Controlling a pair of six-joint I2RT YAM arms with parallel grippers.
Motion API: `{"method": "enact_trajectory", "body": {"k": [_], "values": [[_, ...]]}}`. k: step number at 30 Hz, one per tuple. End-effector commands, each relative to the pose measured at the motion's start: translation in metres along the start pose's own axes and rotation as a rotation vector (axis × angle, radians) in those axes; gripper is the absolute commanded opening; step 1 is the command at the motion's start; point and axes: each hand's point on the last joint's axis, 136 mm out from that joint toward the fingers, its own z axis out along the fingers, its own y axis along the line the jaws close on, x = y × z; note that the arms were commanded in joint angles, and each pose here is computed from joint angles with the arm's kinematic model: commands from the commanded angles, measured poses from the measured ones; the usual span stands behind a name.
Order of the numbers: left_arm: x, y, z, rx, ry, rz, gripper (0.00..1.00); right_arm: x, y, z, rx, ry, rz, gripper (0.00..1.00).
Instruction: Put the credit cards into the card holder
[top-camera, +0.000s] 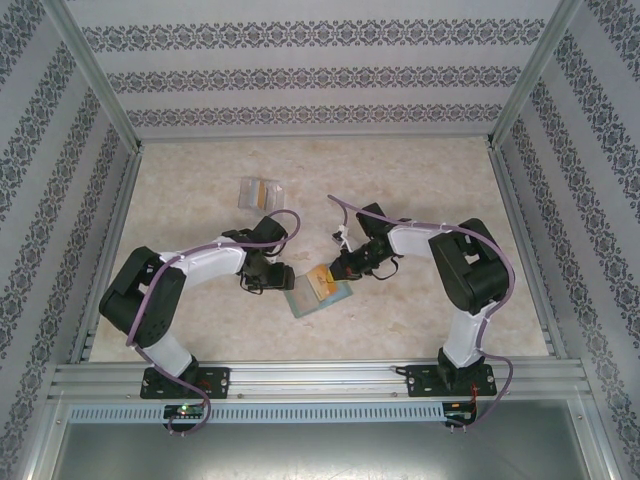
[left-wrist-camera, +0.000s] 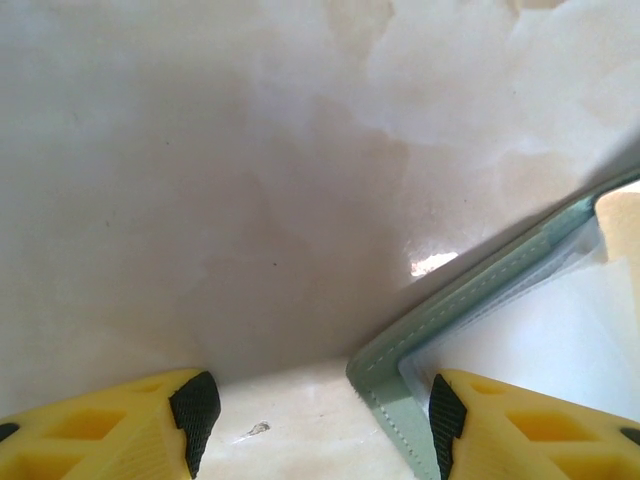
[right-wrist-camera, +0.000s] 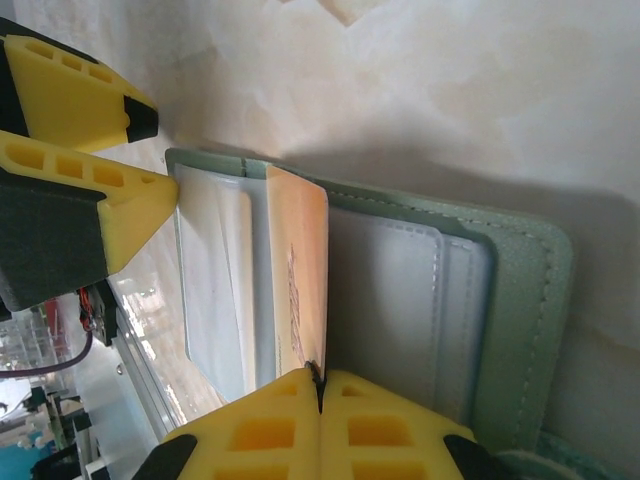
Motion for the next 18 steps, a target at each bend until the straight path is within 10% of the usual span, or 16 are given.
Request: {"method": "enact_trajectory", "body": {"k": [1,18], "values": [[0.050,0.040,0.021,-0.137,0.192,-0.097,0.64,0.003,-0.002,0.006,0.000,0.021,0.008,0.00],[0.048,0.045,0.026,-0.175,0.206,-0.084,0.64,0.013,0.020,0.008,-0.066,0.017,-0.012,0.00]]}}
